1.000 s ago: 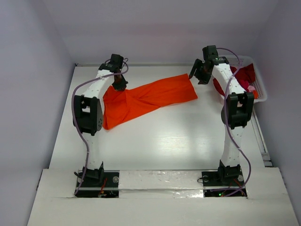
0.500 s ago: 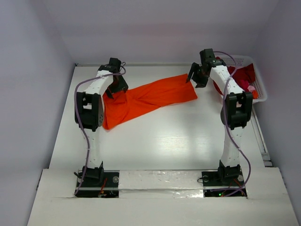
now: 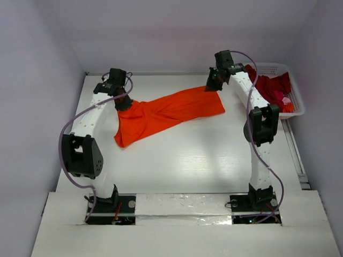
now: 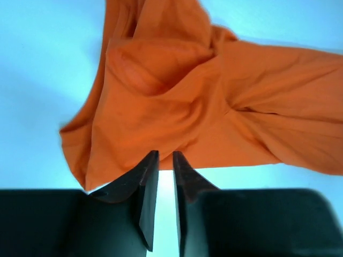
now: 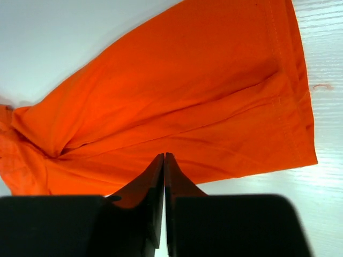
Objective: Fold and stack the t-shirts
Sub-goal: Rotate the tshirt 90 degrees
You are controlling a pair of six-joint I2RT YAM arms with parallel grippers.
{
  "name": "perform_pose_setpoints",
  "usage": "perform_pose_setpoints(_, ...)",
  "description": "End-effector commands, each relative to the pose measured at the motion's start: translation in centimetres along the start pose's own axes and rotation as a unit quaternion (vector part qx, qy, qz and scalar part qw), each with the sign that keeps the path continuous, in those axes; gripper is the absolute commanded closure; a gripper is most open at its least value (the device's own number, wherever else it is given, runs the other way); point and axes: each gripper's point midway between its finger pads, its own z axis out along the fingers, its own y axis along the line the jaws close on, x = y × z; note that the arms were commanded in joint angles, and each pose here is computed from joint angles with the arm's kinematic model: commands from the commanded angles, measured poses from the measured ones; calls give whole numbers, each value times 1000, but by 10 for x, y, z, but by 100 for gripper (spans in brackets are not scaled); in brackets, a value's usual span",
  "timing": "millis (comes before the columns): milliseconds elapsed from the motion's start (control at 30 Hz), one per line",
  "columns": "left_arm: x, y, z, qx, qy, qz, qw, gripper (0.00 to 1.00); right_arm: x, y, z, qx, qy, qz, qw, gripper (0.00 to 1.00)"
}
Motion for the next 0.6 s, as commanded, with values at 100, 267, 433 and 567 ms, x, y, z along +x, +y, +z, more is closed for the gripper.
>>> perform_pose_setpoints(100,67,26,30,-29,77,4,997,100,-3,-12,20,14,6,-6,1000,100)
perform_pose_setpoints(267,96,18,43,-19,103,0,995,100,9,-14,41,5,30,-4,1000,100)
perform_pose_setpoints(433,103,17,56,-24,113,-14,993,100,24,-17,56,-2,58,-3,998,100)
perform_pose_setpoints(567,102,17,61,-31,113,-20,993,100,33,-22,60,1,66,-3,998,100)
